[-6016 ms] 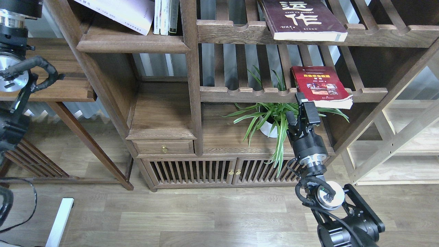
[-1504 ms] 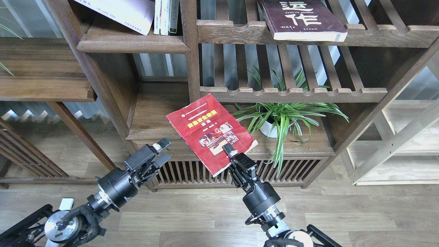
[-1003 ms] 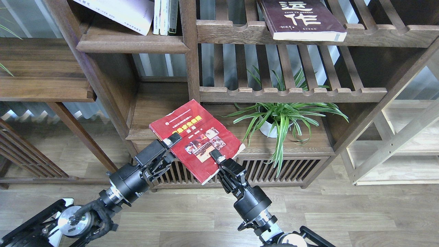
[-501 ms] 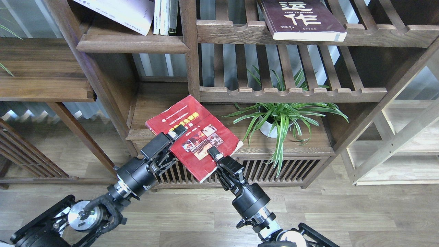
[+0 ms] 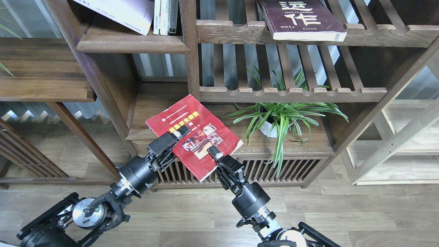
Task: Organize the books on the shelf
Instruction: 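Grasp the red book with the left gripper beside the right gripper, then lift the red book with the left gripper toward the upper shelf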
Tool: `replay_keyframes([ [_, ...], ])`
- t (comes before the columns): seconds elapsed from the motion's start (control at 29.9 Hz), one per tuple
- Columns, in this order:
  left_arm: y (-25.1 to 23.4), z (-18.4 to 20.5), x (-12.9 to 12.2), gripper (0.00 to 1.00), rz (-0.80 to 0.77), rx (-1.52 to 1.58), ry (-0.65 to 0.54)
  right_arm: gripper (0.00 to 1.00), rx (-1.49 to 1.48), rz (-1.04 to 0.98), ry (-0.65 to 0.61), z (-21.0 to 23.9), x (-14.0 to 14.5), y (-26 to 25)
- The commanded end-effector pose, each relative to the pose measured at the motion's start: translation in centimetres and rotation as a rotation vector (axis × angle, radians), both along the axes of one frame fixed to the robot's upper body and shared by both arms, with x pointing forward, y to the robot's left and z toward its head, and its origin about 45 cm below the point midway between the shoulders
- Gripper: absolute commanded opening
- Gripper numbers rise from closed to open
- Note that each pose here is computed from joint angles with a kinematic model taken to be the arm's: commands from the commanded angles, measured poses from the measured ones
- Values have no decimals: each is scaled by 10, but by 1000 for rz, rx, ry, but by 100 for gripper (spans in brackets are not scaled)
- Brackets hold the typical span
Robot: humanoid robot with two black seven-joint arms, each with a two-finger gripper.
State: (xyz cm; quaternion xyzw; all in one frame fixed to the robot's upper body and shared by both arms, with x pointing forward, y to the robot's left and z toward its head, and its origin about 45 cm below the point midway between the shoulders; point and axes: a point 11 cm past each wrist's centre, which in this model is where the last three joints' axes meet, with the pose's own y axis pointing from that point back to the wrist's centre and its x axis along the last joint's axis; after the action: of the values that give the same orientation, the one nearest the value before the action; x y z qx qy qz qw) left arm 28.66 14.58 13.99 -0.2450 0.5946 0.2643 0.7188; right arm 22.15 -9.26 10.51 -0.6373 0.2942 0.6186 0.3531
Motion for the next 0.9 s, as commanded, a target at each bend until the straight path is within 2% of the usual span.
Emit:
replay_keyframes([
  [0.0,-3,3,2,41,0,-8,-7,3,2,1,-2,1,0,0],
  [0.1,-3,3,2,32,0,-8,-8,3,2,0,-4,1,0,1],
  [0.2,0,4,4,6,8,-7,-9,3,5,1,-7,3,1,1],
  [0.23,2,5,5,3,14,-7,-12,3,5,3,-8,3,1,1],
  [0.37,3,4,5,2,19,-8,-11,4,5,3,-8,3,1,1],
  [0.5,4,4,5,2,19,-8,-10,9,3,2,-5,2,0,1],
  [0.6,5,3,4,2,22,-7,-7,22,3,1,-7,2,1,1],
  [0.74,5,3,4,2,22,-6,-9,48,3,2,-5,2,0,1],
  [0.87,6,3,4,3,24,-5,-6,66,3,1,-5,2,0,0],
])
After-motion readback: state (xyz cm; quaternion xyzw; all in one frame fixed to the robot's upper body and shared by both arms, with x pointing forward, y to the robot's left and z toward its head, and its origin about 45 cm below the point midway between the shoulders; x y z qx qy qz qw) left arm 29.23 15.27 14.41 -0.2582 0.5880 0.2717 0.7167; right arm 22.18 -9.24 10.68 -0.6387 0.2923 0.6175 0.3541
